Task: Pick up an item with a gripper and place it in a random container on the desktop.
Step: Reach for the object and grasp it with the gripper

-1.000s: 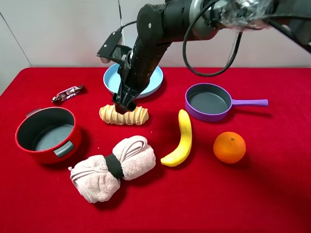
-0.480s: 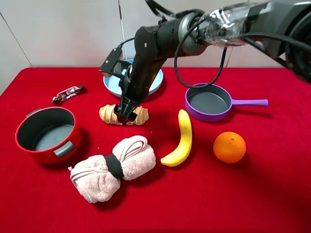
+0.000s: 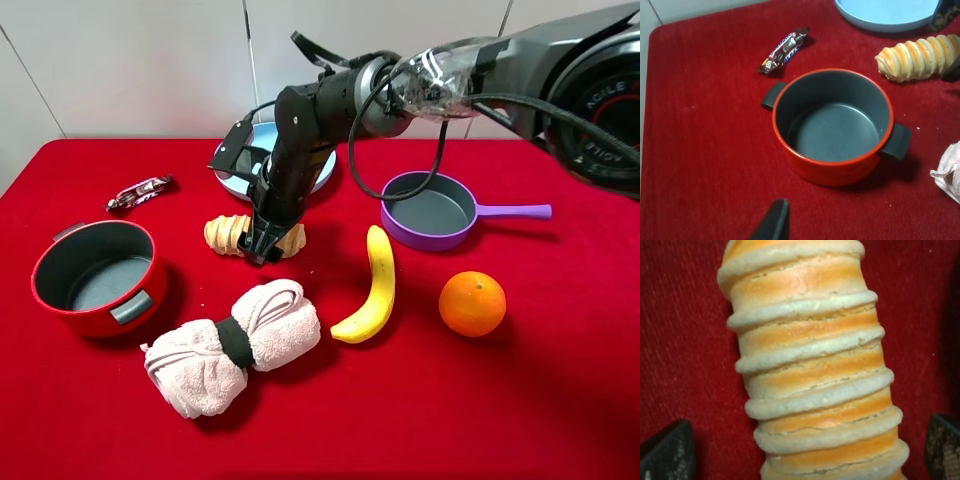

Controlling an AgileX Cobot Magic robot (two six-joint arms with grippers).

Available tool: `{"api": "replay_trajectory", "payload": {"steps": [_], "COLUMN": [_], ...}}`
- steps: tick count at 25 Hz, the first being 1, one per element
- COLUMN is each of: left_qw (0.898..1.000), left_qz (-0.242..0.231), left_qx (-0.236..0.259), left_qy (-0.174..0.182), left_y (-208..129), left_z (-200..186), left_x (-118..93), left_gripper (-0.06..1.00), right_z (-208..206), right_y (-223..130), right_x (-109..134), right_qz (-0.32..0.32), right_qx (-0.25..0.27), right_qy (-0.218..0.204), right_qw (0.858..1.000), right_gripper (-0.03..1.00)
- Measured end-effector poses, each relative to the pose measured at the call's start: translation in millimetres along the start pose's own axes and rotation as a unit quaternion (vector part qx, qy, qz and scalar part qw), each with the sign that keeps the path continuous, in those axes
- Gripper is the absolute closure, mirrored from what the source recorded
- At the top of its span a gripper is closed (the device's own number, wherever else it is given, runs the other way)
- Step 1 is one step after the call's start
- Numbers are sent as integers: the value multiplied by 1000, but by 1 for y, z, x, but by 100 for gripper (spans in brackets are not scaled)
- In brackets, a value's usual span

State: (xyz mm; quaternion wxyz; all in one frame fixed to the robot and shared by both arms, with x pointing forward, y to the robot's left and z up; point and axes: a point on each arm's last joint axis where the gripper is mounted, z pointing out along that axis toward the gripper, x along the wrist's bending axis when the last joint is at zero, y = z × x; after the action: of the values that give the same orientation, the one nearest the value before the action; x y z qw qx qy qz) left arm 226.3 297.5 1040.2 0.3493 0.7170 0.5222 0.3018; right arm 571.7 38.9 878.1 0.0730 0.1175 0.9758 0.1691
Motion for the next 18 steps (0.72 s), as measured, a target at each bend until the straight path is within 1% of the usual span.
{"api": "replay_trajectory", "payload": {"steps": [18], "left_qw": [1000], "left_qz": [0], "left_qx": [0], "left_qy": [0], "left_y": [0], "left_z": [0], "left_x": [0], "left_gripper": [-4], "right_z": [15], "right_y": [-2], "right_x": [-1], "right_qz": [2], "right_qx": [-5], "right_qy": [-6], "right_qw": [1000], "right_gripper": [27]}}
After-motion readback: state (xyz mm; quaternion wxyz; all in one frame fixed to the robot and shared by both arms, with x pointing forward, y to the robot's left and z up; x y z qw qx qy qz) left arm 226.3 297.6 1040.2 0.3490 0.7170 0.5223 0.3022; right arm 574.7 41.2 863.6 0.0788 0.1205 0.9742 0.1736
